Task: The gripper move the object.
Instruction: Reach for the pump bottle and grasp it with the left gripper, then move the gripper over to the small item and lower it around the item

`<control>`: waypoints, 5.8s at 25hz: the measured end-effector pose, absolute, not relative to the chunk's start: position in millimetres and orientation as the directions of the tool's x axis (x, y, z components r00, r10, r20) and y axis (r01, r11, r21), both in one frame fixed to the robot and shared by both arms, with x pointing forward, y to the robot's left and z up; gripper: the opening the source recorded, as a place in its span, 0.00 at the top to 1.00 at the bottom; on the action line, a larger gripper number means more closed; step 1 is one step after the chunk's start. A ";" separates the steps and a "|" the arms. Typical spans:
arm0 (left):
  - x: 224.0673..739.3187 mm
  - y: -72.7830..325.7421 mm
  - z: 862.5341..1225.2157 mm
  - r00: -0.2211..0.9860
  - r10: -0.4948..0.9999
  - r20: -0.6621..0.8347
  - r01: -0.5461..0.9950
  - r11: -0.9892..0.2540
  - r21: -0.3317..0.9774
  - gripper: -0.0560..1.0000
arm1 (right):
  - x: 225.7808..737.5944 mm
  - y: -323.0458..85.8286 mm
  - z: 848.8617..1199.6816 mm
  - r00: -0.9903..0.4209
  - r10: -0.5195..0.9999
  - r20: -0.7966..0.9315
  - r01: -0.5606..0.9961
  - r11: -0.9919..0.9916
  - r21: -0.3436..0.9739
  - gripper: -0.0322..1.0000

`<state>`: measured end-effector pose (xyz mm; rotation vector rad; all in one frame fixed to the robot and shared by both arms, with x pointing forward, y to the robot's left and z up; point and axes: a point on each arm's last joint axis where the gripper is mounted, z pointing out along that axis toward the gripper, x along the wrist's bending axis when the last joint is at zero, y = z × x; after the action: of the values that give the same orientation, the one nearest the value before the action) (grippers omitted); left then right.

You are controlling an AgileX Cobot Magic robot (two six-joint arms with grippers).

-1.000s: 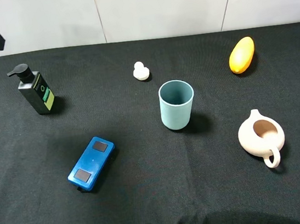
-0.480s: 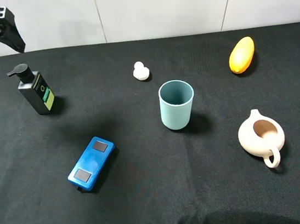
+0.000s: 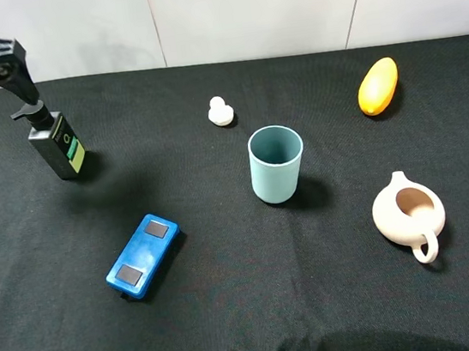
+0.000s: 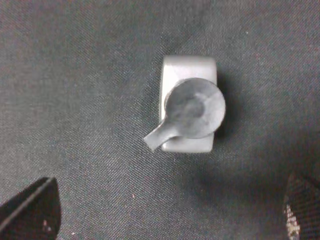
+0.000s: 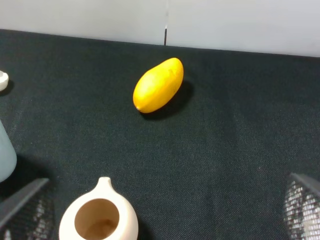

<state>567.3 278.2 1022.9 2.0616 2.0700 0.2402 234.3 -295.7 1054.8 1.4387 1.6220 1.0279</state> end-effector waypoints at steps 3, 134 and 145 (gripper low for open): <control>573.6 276.7 1008.5 0.015 0.999 -0.040 0.973 -0.005 0.231 0.05 | 234.3 -295.7 1054.8 -0.113 0.994 -0.011 0.415 0.057 0.908 0.30; 604.5 32.6 1045.8 0.557 0.819 -0.134 0.785 -0.468 0.405 0.49 | 234.3 -295.7 1054.8 -0.113 0.994 -0.011 0.415 0.057 0.908 0.30; 610.3 -1.6 1010.8 0.575 0.807 -0.131 0.769 -0.479 0.424 0.49 | 234.3 -295.7 1054.8 -0.113 0.994 -0.011 0.415 0.057 0.908 0.30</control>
<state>610.3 -1.6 1010.8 2.3708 1.2663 0.1187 234.3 -295.7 1054.8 1.4387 1.6220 1.0279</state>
